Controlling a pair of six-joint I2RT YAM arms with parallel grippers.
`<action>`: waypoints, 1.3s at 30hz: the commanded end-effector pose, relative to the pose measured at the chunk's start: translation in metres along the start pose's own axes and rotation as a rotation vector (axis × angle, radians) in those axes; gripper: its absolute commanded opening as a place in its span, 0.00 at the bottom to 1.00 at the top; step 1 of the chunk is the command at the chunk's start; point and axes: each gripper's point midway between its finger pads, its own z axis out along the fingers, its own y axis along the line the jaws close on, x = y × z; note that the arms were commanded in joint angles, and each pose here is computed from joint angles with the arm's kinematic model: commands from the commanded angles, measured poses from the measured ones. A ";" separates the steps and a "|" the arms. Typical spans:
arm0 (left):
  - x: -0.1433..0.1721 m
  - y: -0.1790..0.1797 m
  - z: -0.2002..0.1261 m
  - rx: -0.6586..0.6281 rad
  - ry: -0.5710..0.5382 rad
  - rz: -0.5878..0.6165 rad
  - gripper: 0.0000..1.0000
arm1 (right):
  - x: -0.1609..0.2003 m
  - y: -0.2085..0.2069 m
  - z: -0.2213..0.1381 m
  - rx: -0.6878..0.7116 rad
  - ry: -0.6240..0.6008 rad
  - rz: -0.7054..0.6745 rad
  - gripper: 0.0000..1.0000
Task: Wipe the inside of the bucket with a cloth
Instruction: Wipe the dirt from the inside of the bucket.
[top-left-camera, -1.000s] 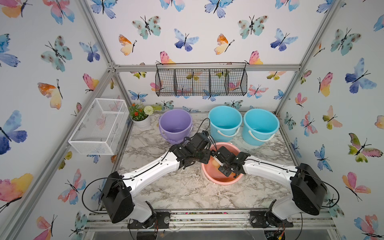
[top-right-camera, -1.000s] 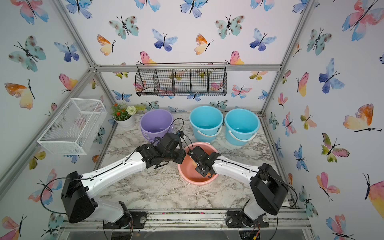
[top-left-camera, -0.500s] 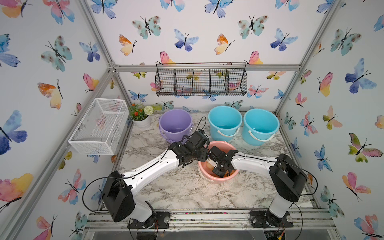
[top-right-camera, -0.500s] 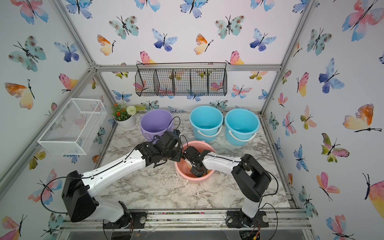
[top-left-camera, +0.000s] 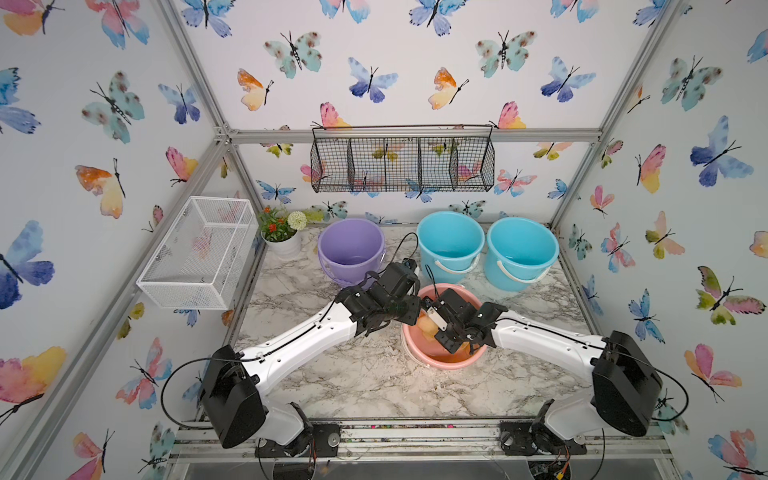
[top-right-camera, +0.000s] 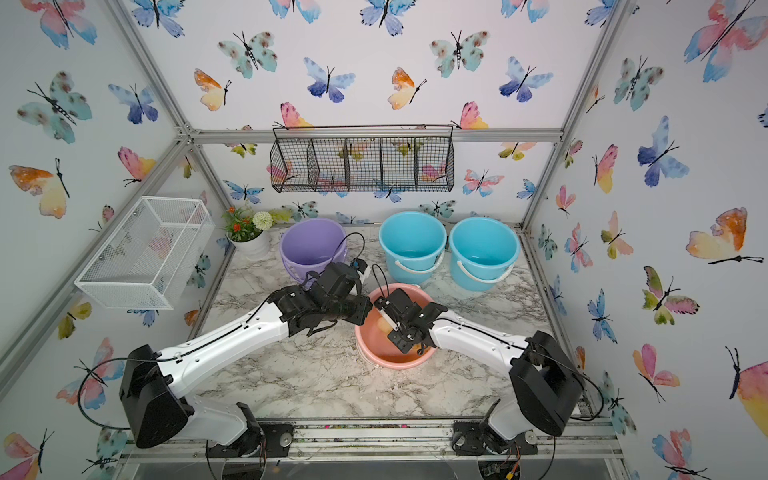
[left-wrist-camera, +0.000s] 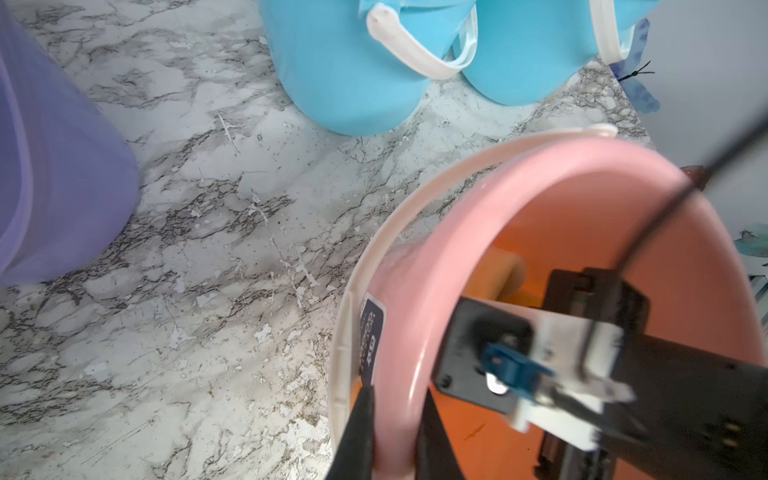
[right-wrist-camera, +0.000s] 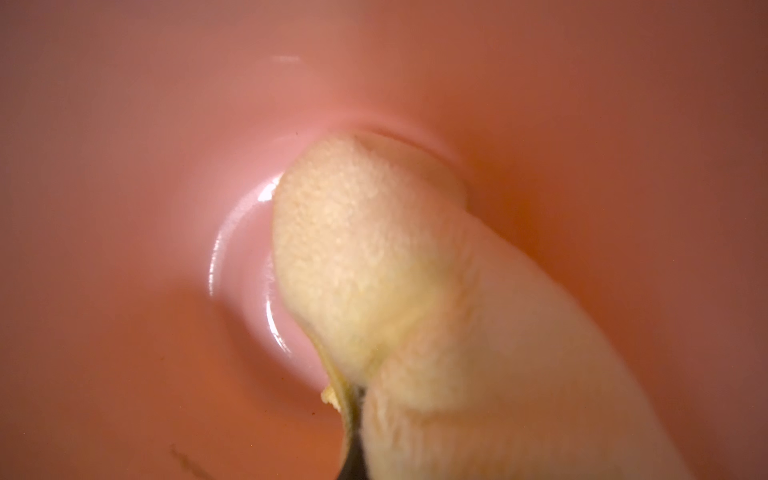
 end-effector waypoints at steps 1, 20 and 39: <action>0.009 -0.002 0.002 0.024 0.029 0.006 0.00 | -0.066 -0.022 -0.058 0.078 -0.326 0.067 0.02; 0.005 -0.003 -0.005 0.036 -0.003 0.004 0.00 | -0.102 0.004 -0.057 -0.132 -0.512 0.291 0.02; -0.009 -0.004 -0.020 0.043 -0.084 0.001 0.00 | -0.016 0.055 0.040 -0.273 -0.085 0.360 0.02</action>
